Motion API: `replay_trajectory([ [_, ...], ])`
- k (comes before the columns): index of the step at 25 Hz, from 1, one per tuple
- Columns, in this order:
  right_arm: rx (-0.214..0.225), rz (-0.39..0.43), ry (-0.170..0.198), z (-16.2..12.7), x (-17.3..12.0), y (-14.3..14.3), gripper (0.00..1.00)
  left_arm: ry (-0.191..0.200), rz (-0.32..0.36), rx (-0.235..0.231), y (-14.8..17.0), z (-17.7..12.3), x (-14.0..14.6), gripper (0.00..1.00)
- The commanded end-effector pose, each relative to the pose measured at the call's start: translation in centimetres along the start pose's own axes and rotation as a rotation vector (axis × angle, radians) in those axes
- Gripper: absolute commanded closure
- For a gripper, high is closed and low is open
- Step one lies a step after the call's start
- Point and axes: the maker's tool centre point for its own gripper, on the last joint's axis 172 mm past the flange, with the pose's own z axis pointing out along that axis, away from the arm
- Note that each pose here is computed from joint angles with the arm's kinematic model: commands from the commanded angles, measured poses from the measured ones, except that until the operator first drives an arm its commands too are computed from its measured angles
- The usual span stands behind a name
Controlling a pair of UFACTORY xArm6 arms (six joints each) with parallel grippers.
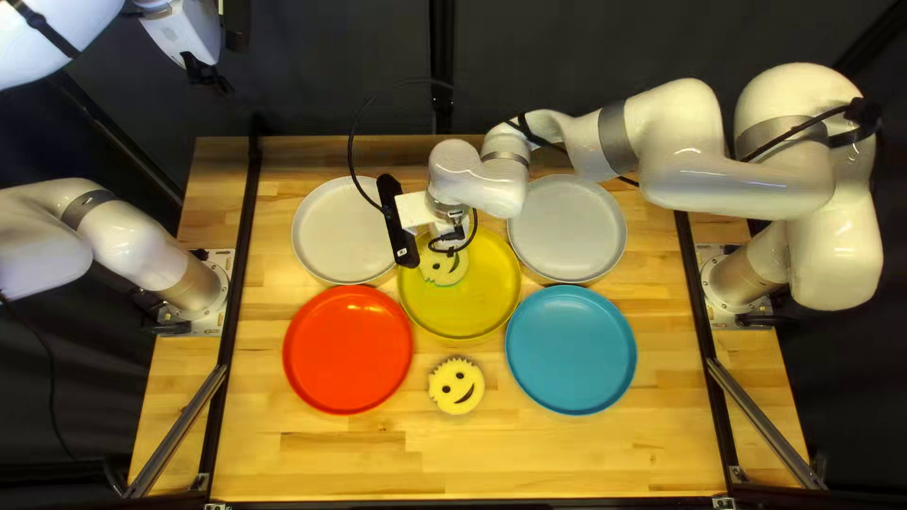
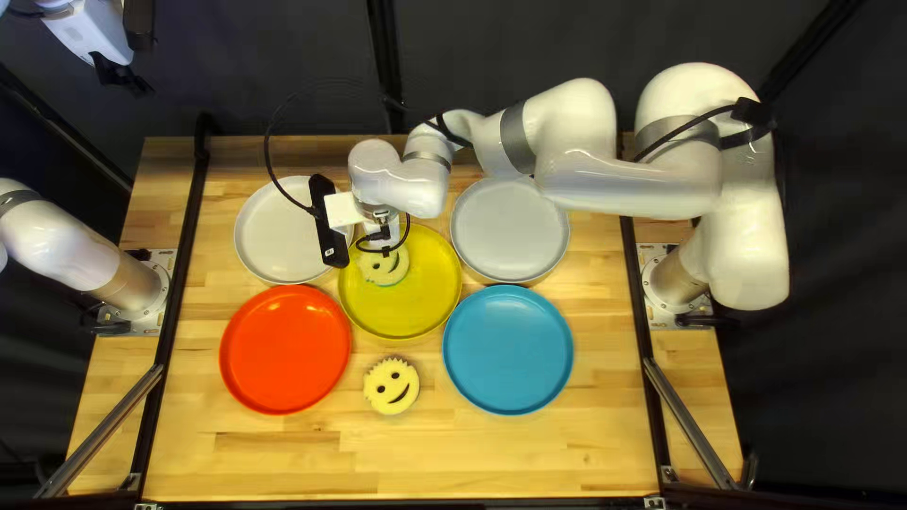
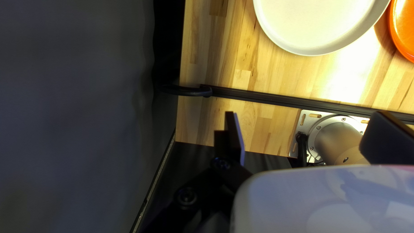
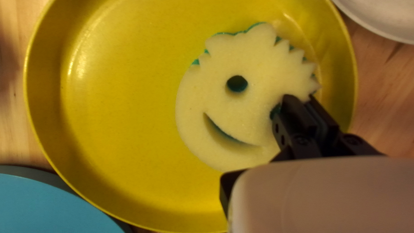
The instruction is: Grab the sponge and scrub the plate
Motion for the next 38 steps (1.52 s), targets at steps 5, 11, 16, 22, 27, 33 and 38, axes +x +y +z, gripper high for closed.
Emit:
replay_trajectory([
  [5, -0.004, -0.015, 0.002, -0.2, 1.6, -1.8, 1.0, 0.0, 0.0, 0.0, 0.0, 0.0, 0.0, 0.0],
  [11, -0.016, -0.042, 0.011, -0.1, 2.5, -4.1, 1.0, 0.0, 0.0, 0.0, 0.0, 0.0, 0.0, 0.0],
  [16, -0.032, -0.066, 0.02, -0.2, 2.9, -6.9, 1.0, 0.0, 0.0, 0.0, 0.0, 0.0, 0.0, 0.0],
  [22, -0.057, -0.091, 0.03, -0.6, 3.3, -9.5, 1.0, 0.0, 0.0, 0.0, 0.0, 0.0, 0.0, 0.0],
  [27, -0.056, -0.09, 0.026, -0.5, 2.8, -8.1, 1.0, 0.0, 0.0, 0.0, 0.0, 0.0, 0.0, 0.0],
  [33, -0.019, -0.059, 0.023, 0.0, 0.8, -3.3, 1.0, 0.0, 0.0, 0.0, 0.0, 0.0, 0.0, 0.0],
  [38, 0.007, -0.028, 0.024, 0.1, -0.7, -0.8, 1.0, 0.0, 0.0, 0.0, 0.0, 0.0, 0.0, 0.0],
])
